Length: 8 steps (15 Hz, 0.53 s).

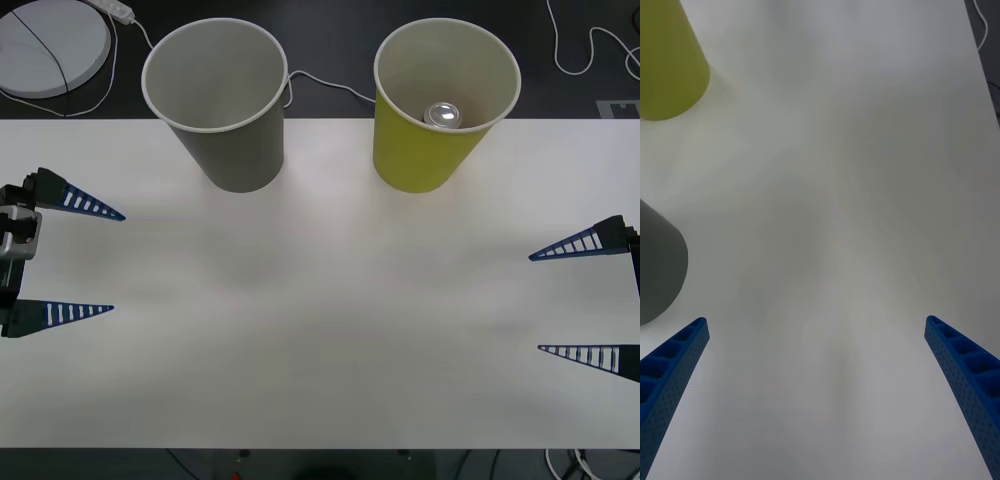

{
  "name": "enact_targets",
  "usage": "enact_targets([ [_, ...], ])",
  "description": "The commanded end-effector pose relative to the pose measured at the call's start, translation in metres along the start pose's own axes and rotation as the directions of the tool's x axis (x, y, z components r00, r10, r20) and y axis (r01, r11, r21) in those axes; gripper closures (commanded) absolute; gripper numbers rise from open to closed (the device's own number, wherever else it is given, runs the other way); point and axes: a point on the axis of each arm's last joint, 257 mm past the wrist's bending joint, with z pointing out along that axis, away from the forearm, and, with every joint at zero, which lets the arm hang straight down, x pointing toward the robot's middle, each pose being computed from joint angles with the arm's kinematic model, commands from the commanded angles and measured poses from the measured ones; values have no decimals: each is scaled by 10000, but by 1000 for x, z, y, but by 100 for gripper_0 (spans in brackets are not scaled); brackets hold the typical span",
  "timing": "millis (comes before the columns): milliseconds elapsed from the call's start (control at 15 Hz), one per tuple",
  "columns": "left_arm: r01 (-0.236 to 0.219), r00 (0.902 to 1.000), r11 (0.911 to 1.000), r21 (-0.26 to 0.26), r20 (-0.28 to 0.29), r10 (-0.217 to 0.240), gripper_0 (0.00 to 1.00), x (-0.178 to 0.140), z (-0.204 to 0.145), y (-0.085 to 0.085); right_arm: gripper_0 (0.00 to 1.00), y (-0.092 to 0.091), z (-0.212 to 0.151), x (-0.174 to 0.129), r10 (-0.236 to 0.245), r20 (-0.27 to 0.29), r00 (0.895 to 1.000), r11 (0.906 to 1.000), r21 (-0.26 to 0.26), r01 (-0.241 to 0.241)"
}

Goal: Put the can into the green bin and the plastic bottle into the gray bin

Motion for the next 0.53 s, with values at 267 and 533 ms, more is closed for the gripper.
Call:
enact_targets([
  [267, -375, 9990, 9993, -75, 238, 376, 0, 3, 22, -13, 0, 0, 0, 0, 0, 0, 10000, 10000, 0, 0],
  [533, -464, 9986, 9988, -178, 259, 468, 0, 4, 31, -14, 0, 0, 0, 0, 0, 0, 10000, 10000, 0, 0],
])
